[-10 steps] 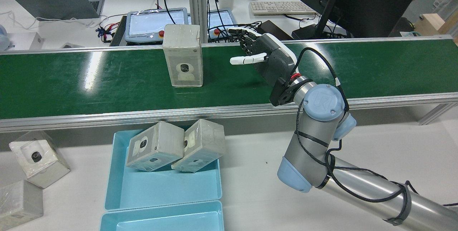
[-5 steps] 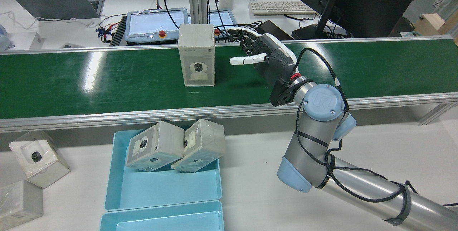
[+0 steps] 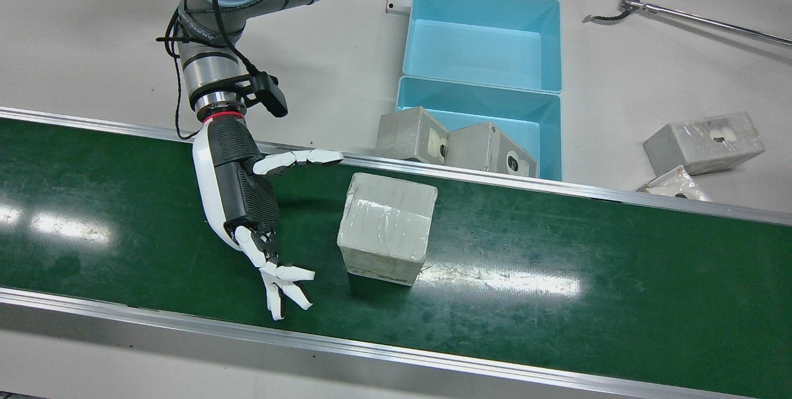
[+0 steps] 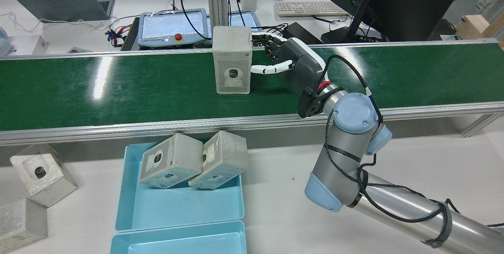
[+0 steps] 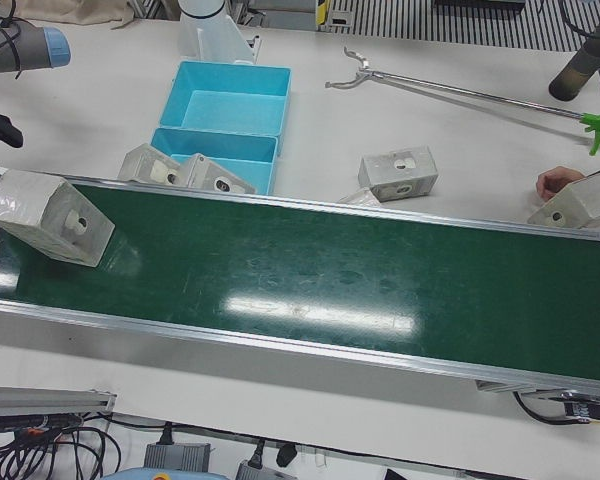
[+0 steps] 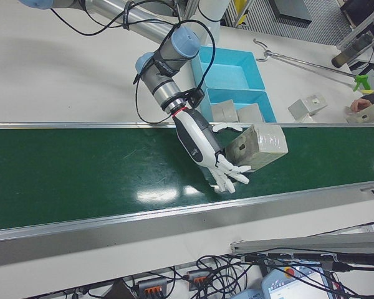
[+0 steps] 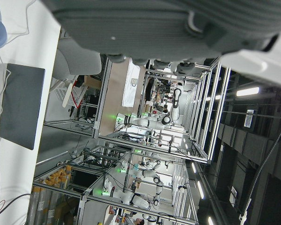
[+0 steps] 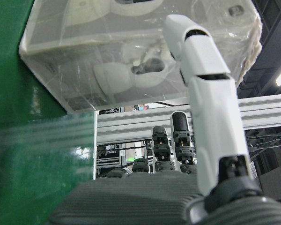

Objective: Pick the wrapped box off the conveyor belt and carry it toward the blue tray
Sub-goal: 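Close the right hand fingers around the wrapped white box, then lift the wrapped box off the belt and carry it toward the blue tray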

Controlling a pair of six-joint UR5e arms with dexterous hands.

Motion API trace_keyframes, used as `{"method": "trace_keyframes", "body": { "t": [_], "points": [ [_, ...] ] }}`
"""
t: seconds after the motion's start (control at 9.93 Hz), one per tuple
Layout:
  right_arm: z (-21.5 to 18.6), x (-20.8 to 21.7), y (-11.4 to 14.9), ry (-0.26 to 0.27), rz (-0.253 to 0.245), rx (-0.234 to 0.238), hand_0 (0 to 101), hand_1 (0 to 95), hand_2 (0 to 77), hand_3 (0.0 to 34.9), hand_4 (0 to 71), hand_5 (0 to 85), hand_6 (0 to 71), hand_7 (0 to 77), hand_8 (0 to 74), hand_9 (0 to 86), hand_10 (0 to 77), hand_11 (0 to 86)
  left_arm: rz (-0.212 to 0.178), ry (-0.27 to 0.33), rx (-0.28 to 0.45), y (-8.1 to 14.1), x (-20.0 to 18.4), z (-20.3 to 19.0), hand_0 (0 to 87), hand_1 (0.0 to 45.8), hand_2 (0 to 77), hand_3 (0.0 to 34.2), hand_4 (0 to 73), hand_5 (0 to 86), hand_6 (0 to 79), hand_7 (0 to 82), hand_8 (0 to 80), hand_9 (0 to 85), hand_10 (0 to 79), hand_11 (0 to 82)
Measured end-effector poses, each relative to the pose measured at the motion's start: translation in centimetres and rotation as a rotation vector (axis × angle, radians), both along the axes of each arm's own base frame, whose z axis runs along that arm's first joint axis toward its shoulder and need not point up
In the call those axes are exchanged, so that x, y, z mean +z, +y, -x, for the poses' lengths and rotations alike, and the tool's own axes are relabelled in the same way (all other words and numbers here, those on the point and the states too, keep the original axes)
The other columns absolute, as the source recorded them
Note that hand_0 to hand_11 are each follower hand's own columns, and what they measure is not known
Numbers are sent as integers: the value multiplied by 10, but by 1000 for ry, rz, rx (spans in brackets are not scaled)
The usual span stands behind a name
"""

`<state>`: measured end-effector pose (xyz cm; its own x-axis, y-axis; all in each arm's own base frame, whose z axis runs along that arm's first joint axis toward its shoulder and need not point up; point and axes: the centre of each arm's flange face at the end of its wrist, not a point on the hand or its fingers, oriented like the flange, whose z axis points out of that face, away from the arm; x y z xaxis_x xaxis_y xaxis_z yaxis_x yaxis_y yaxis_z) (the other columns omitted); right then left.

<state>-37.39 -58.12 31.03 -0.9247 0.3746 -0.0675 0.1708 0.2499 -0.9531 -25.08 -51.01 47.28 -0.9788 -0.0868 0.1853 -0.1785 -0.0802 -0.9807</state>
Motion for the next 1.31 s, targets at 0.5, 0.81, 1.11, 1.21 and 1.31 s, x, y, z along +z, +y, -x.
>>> {"method": "trace_keyframes", "body": {
  "t": [0.5, 0.81, 1.11, 1.21, 1.31],
  "points": [
    [0, 0, 0, 22, -5, 5, 511, 185, 169, 0, 125, 262, 60, 87, 16, 38, 0, 5, 0, 0, 0, 0, 0, 0, 0, 0, 5, 0, 0, 11, 5, 5, 5, 0, 5, 5],
    [3, 2, -1, 32, -2, 5, 517, 213, 185, 77, 115, 262, 54, 76, 0, 44, 0, 5, 0, 0, 0, 0, 0, 0, 0, 0, 5, 0, 0, 11, 5, 0, 5, 0, 5, 5],
    [3, 6, -3, 46, 10, 12, 550, 224, 273, 92, 147, 371, 125, 180, 87, 82, 0, 5, 0, 0, 0, 0, 0, 0, 0, 0, 11, 0, 0, 11, 5, 5, 5, 0, 5, 5],
    [0, 6, -4, 46, 15, 25, 566, 213, 295, 53, 164, 409, 202, 267, 158, 175, 16, 5, 0, 0, 0, 0, 0, 0, 0, 0, 5, 0, 0, 11, 5, 0, 5, 0, 5, 5],
    [-4, 5, -6, 46, 19, 38, 563, 185, 305, 20, 196, 442, 251, 289, 240, 267, 93, 11, 0, 0, 0, 0, 0, 0, 0, 0, 5, 0, 0, 11, 5, 0, 5, 0, 5, 5]
  ]
}}
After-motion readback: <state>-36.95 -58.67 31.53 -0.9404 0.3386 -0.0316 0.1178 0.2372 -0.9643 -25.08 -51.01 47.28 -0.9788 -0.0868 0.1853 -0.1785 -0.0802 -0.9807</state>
